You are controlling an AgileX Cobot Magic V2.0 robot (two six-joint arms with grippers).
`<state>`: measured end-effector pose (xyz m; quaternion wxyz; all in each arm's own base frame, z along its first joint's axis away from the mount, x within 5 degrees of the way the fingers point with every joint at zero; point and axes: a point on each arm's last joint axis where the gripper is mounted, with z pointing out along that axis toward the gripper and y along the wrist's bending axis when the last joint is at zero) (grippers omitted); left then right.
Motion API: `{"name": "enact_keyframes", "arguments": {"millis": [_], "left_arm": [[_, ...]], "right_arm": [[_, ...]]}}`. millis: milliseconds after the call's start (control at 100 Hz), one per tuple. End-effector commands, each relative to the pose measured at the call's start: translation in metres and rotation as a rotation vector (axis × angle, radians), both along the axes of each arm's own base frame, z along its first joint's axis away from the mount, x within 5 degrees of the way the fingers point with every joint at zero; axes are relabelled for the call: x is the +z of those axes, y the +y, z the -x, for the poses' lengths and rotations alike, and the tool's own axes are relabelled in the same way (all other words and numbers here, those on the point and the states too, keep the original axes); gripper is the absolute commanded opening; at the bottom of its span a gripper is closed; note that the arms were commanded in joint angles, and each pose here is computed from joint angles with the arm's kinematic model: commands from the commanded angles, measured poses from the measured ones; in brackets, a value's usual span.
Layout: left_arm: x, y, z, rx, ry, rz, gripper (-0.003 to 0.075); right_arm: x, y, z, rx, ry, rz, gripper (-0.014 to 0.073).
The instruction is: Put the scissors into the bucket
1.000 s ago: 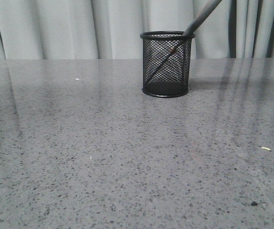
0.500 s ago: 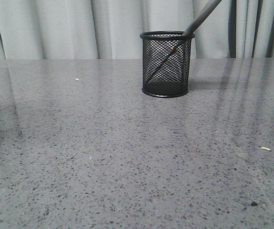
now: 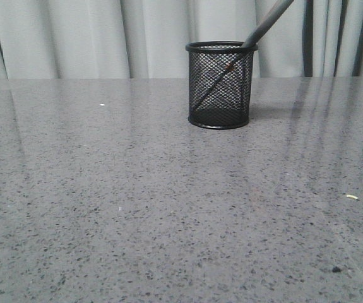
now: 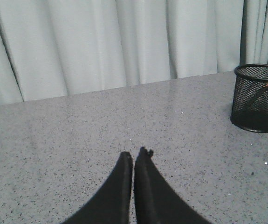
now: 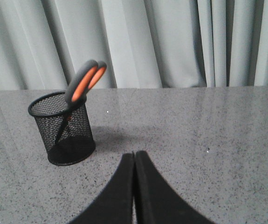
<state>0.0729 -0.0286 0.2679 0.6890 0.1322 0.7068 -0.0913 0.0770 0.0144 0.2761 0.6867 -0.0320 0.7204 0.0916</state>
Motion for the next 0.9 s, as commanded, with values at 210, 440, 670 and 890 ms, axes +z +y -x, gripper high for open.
{"name": "enact_keyframes", "arguments": {"millis": [210, 440, 670, 890], "left_arm": [[0.0122, 0.0005, 0.0074, 0.006, -0.068, 0.077, -0.002], [0.0122, 0.0005, 0.0074, 0.006, -0.068, 0.077, -0.002], [0.0122, 0.0005, 0.0074, 0.006, -0.068, 0.077, -0.002], [0.0122, 0.0005, 0.0074, 0.006, -0.068, 0.077, -0.002]], "right_arm": [[0.013, -0.003, -0.0004, -0.035, -0.085, -0.01, -0.007], [0.013, -0.003, -0.0004, -0.035, -0.085, -0.01, -0.007], [0.013, -0.003, -0.0004, -0.035, -0.085, -0.01, -0.007], [0.013, -0.003, -0.0004, -0.035, -0.085, -0.01, -0.007]]}}
